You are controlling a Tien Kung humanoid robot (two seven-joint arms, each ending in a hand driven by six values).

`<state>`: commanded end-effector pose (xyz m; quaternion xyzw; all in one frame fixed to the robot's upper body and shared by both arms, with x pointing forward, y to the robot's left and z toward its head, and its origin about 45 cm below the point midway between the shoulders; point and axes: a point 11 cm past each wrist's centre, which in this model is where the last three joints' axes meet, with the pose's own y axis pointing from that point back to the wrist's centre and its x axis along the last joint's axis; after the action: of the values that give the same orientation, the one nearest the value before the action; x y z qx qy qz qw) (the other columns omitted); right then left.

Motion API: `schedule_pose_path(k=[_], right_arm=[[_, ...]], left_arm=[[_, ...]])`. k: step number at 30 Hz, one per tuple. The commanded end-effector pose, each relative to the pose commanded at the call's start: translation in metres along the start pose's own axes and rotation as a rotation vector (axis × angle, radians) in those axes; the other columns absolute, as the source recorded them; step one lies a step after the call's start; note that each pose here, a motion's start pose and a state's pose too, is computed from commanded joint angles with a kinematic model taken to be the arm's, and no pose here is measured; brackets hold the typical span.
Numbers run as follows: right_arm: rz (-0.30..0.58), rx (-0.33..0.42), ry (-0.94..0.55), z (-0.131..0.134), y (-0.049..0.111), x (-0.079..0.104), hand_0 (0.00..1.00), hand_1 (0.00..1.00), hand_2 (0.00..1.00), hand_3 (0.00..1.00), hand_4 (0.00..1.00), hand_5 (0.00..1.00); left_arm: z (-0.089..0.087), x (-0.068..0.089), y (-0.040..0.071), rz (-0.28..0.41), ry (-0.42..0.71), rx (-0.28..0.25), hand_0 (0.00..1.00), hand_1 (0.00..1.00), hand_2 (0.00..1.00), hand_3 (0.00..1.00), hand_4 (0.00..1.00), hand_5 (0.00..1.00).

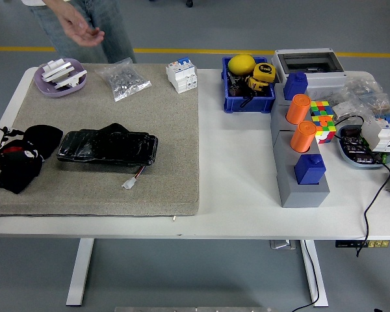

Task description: Pick the rag up,wipe the panel,place it on the desk

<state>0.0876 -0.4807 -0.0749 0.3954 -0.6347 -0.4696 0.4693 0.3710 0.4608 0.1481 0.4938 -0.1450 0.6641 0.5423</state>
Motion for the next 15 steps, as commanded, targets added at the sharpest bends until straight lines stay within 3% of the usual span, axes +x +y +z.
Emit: schedule_pose_path(k=[2,3,8,9,14,15], right_arm=[[0.000,0.000,0.002,0.0001,0.0000,0.0001,0.718,0.638,0.687,0.636,0.998,0.560],[0.000,0.001,0.003,-0.0001,0.0001,0.0001,0.717,0.637,0.687,0.636,0.998,0.561],[0.002,0.002,0.002,-0.0009,0.0004,0.0012,0.717,0.637,0.687,0.636,0.998,0.561],[0.003,0.002,0.001,-0.0010,0.0004,0.0014,0.713,0.638,0.687,0.636,0.998,0.561],[0.007,0.010,-0.006,-0.0025,0.0007,0.0034,0.713,0.638,0.687,0.636,0.998,0.561],[0.009,0.013,-0.011,-0.0024,0.0007,0.0040,0.716,0.637,0.687,0.636,0.998,0.562]], left_arm=[[-0.0011,-0.0015,-0.0008,-0.001,0.002,0.008,0.815,0.893,0.911,0.832,0.931,0.373],[-0.0015,-0.0022,-0.0012,-0.001,0.004,0.011,0.765,0.847,0.911,0.843,0.930,0.373],[-0.0003,-0.0029,-0.0019,0.024,0.013,0.008,0.765,0.847,0.911,0.843,0.930,0.373],[-0.0001,-0.0028,-0.0019,0.027,0.014,0.007,0.600,0.673,0.871,0.794,0.860,0.239],[0.0005,-0.0034,-0.0017,0.048,0.014,0.005,0.600,0.673,0.871,0.794,0.860,0.239],[0.0001,-0.0039,-0.0017,0.050,0.013,0.007,0.507,0.498,0.825,0.738,0.809,0.159]])
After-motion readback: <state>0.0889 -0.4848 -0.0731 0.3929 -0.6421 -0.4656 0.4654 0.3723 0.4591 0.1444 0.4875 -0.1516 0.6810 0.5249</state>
